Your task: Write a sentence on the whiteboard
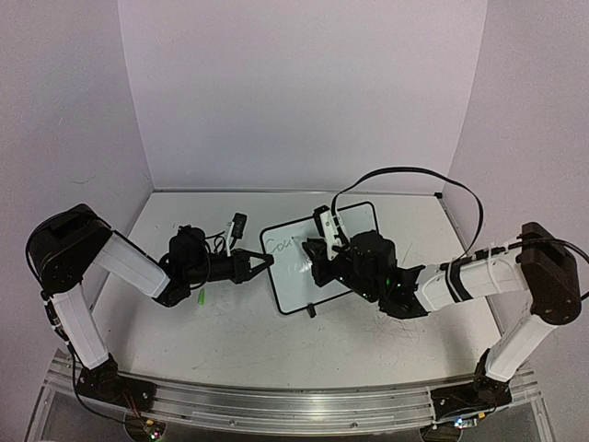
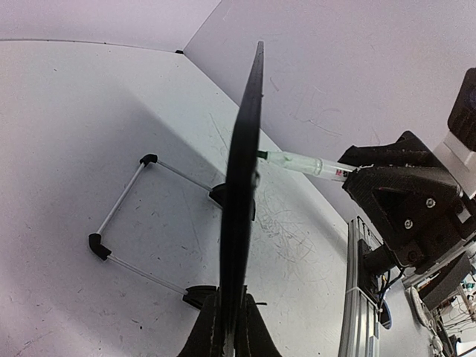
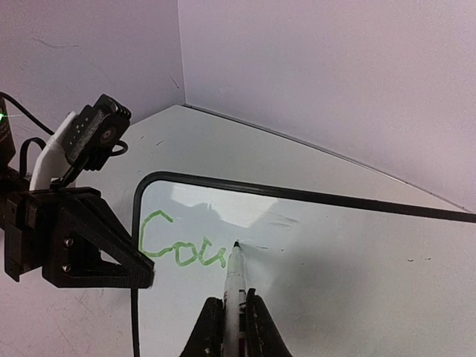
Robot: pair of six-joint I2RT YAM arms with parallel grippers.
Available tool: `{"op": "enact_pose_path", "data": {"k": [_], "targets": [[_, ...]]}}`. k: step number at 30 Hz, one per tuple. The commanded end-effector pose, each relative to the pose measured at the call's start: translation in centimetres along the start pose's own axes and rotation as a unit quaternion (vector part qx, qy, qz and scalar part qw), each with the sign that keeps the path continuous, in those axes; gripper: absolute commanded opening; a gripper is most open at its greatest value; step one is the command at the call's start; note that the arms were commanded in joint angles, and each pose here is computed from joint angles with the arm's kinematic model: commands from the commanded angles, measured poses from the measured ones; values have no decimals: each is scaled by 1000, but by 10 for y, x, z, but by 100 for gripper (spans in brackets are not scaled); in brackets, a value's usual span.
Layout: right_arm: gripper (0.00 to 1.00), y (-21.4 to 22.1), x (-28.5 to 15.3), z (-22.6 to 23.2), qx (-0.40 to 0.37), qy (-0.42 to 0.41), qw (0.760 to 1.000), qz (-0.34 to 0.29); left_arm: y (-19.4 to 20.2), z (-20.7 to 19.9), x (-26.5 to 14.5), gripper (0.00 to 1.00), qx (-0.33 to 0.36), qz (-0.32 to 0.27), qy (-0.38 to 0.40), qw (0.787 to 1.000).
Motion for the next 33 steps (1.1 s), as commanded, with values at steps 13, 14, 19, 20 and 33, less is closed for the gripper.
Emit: {"op": "enact_pose_path", "data": {"k": [13, 14, 19, 20, 33], "targets": [[0, 5, -2, -4, 23, 15, 1000, 9, -4, 1, 2, 0, 4, -2, 2, 1000], [0, 6, -3, -4, 23, 14, 1000, 11, -4, 1, 2, 0, 4, -2, 2, 1000], [0, 10, -3, -4, 24, 13, 999, 18, -4, 0, 2, 0, 4, -2, 2, 1000], [0, 10, -3, -4, 24, 13, 999, 19, -4, 0, 2, 0, 5, -2, 2, 1000], [0, 12, -5, -3, 26, 16, 999, 26, -5, 0, 0, 0, 7, -3, 2, 1000]]}}
Point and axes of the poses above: each gripper's point midway between its finger pads, its own x axis out along the fingers, its own z axis along the line the jaws close on, y = z × x, the point moved 4 cm from there along -x, back along the fingers, and after that the axes turned 12 degrees about x, right-handed, at the moved point
